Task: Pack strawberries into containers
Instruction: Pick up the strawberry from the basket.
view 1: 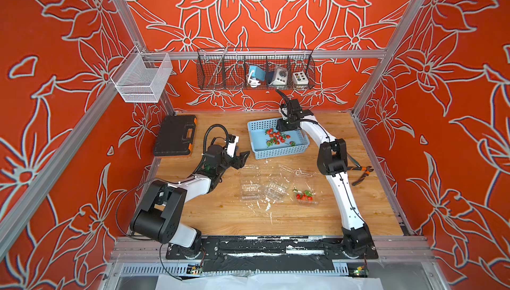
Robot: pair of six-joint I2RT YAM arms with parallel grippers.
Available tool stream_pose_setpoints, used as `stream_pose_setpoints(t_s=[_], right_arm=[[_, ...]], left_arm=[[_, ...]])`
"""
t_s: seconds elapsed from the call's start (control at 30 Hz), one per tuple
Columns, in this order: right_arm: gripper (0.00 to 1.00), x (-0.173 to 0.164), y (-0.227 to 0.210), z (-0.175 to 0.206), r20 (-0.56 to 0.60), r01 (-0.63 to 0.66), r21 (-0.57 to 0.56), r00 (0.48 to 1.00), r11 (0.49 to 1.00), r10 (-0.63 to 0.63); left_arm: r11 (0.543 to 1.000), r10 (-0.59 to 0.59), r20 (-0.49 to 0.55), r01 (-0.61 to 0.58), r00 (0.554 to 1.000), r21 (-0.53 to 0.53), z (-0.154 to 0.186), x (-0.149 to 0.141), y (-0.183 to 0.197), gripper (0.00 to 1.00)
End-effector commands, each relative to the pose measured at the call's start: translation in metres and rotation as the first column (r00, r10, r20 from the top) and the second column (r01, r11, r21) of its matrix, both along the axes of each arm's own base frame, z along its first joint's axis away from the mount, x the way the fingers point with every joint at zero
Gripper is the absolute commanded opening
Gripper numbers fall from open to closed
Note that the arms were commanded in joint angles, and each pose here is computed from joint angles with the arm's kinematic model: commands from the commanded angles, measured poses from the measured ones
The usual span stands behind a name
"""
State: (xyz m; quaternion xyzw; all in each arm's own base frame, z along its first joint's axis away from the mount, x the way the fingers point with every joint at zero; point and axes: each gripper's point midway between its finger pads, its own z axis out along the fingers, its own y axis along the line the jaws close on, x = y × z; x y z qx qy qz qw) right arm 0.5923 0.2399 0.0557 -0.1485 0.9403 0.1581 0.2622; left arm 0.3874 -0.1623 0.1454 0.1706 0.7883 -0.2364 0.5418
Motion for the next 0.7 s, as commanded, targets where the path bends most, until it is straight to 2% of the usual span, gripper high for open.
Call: stream_pose_setpoints(t_s=[0.0, 0.1, 0.4, 0.67], right_arm=[[0.43, 0.002, -0.007, -0.005, -0.010, 0.040, -0.040, 0.999, 0.998, -0.040], [0.39, 0.002, -0.012, -0.004, -0.009, 0.054, -0.058, 0.998, 0.997, -0.055], [0.14, -0.005, -0.025, -0.002, -0.015, 0.081, -0.124, 0.996, 0.989, -0.084], [0.00, -0.011, -0.033, 0.014, 0.000, 0.095, -0.139, 0.995, 0.986, -0.096]], left_arm=[[1.000, -0.005, 0.035, 0.005, 0.999, 0.002, 0.011, 0.001, -0.002, 0.69], [1.000, -0.003, 0.038, 0.003, 0.999, 0.003, 0.012, 0.001, -0.001, 0.69], [1.000, -0.003, 0.042, 0.003, 0.999, 0.001, 0.014, 0.000, -0.001, 0.69], [1.000, -0.001, 0.045, 0.001, 0.999, 0.001, 0.014, 0.000, 0.000, 0.69]])
